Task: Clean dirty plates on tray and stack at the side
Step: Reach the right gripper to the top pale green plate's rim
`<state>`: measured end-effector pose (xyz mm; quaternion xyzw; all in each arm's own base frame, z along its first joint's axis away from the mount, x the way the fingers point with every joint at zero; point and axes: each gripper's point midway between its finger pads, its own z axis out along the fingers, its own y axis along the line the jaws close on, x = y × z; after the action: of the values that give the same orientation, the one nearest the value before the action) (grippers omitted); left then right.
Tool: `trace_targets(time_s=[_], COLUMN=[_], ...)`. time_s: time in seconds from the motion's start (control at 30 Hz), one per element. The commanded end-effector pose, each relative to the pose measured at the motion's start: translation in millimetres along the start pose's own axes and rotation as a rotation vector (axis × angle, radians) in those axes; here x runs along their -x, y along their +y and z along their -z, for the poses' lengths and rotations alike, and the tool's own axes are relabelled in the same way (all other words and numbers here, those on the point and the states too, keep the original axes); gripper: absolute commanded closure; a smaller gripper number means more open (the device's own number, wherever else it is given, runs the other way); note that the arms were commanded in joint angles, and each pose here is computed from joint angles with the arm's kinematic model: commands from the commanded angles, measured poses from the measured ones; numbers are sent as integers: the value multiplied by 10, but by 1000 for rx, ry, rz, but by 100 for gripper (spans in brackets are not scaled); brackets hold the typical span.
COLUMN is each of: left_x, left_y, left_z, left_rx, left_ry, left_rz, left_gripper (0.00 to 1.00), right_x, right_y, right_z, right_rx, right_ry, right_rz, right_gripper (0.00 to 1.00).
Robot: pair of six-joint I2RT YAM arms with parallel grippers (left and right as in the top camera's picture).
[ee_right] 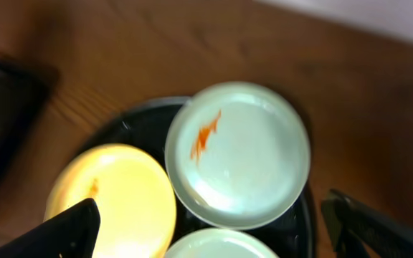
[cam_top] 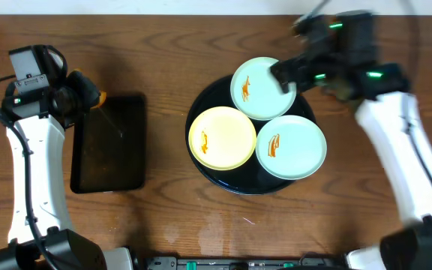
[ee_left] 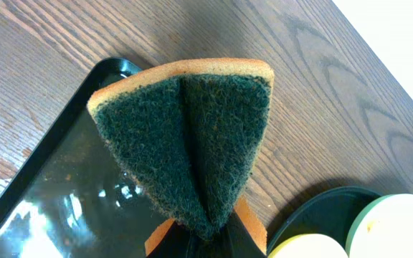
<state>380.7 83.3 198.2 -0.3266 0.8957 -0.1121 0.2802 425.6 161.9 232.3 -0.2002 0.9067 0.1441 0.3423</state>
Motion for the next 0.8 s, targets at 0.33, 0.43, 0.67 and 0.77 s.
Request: trace_targets(time_s=[0.33, 0.43, 0.67, 0.77], left_x=[-33, -33, -52, -49], left_y=[-6, -7, 3, 1], left_z=[-8, -8, -8, -8], left_rx=[-6, -6, -2, -3], left_ry=[11, 11, 19, 17], left_rz=[-13, -13, -12, -12], left_gripper=[92, 92, 92, 92], right_x=[-716, -770, -976, -1111], right_y=[349, 352, 601, 552], right_z=[-842, -913, -1078, -1138], right_rx=[-39, -38, -9, -87], right_ry=[483, 531, 581, 599], right_rz=[-56, -64, -59, -107], right_gripper=[20, 7, 19, 39])
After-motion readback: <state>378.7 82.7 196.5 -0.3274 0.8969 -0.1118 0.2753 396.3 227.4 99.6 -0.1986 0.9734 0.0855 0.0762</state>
